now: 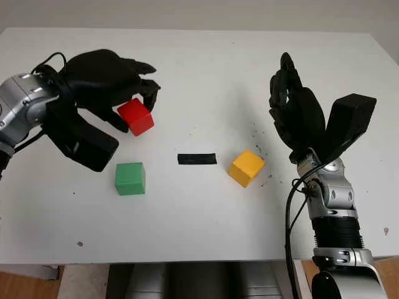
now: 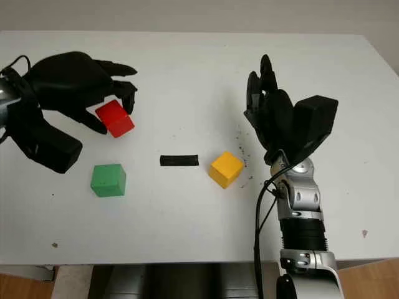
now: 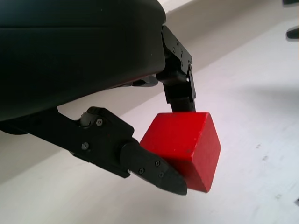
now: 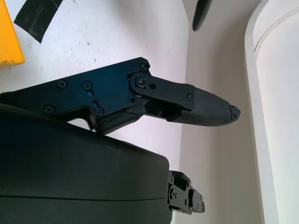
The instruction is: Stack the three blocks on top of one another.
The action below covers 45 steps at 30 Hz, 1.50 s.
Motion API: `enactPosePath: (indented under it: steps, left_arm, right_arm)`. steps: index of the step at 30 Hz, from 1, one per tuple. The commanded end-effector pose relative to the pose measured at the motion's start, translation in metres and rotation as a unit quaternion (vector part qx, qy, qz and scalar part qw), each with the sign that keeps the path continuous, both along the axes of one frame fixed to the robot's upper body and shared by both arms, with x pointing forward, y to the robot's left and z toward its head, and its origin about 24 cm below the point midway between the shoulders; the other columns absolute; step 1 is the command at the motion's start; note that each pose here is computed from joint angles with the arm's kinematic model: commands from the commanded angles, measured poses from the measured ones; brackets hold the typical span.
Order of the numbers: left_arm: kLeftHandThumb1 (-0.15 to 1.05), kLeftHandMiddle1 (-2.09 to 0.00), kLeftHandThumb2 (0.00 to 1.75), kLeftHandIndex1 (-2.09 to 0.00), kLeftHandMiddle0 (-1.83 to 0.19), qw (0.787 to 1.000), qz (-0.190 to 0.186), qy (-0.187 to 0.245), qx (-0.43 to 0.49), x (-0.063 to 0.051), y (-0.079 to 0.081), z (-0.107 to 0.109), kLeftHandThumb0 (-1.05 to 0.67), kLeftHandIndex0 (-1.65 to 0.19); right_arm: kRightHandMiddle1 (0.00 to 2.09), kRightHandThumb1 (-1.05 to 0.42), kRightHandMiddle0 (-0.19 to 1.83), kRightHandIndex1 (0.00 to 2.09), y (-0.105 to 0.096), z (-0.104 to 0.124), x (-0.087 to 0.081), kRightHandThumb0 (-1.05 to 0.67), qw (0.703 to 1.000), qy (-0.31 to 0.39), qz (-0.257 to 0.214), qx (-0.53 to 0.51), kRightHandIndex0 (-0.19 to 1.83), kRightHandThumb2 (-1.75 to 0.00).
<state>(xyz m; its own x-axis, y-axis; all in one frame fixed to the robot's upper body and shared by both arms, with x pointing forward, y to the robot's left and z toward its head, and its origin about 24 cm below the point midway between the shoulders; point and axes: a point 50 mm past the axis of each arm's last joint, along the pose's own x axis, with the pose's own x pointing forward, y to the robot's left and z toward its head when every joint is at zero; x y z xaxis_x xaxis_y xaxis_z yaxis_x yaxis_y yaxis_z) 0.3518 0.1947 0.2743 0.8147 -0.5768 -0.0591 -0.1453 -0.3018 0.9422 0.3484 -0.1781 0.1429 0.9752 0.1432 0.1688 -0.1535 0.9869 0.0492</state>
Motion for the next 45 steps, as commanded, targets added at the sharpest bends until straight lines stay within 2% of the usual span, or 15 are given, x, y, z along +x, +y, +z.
enactPosePath:
  steps: [1,6,10,21,31,40,45]
  left_arm:
    - [0.93,-0.05,0.06,-1.30,-0.25,1.000,-0.010,-0.003,-0.028,-0.001,-0.005,0.013,-0.41,-0.47]
    - [0.93,-0.05,0.06,-1.42,-0.25,0.998,-0.038,0.010,-0.051,-0.001,-0.014,0.013,-0.41,-0.41]
    - [0.94,-0.05,0.06,-1.39,-0.25,0.998,-0.046,0.016,-0.049,-0.002,-0.023,0.010,-0.40,-0.40]
    - [0.92,-0.05,0.05,-1.43,-0.25,0.993,-0.096,0.069,-0.029,0.003,-0.055,-0.016,-0.42,-0.44]
    - [0.88,-0.07,0.04,-1.42,-0.28,0.987,-0.153,0.047,0.025,0.005,-0.081,-0.035,-0.46,-0.51]
    - [0.87,-0.06,0.05,-1.43,-0.27,0.981,-0.183,0.025,0.059,0.006,-0.085,-0.045,-0.43,-0.51]
    - [0.85,-0.06,0.05,-1.36,-0.27,0.977,-0.203,0.013,0.061,0.007,-0.089,-0.049,-0.40,-0.53]
  right_arm:
    - [0.00,-1.05,-0.19,0.00,0.004,0.006,0.001,-0.75,1.000,-0.013,0.005,0.002,-0.19,-0.66]
    - [0.00,-1.05,-0.19,0.00,0.005,0.006,0.000,-0.74,1.000,-0.012,0.005,0.008,-0.19,-0.66]
    - [0.00,-1.05,-0.19,0.00,0.005,0.006,0.000,-0.75,1.000,-0.012,0.003,0.007,-0.19,-0.66]
    - [0.00,-1.05,-0.19,0.00,0.005,0.006,-0.003,-0.74,1.000,-0.015,0.000,0.009,-0.19,-0.66]
    - [0.00,-1.05,-0.19,0.00,0.003,0.006,-0.004,-0.75,1.000,-0.014,-0.003,0.011,-0.19,-0.66]
    - [0.00,-1.05,-0.19,0.00,0.004,0.005,-0.006,-0.75,1.000,-0.018,-0.009,0.012,-0.19,-0.66]
    - [0.00,-1.05,-0.19,0.00,0.001,0.004,-0.009,-0.75,1.000,-0.017,-0.018,0.008,-0.19,-0.66]
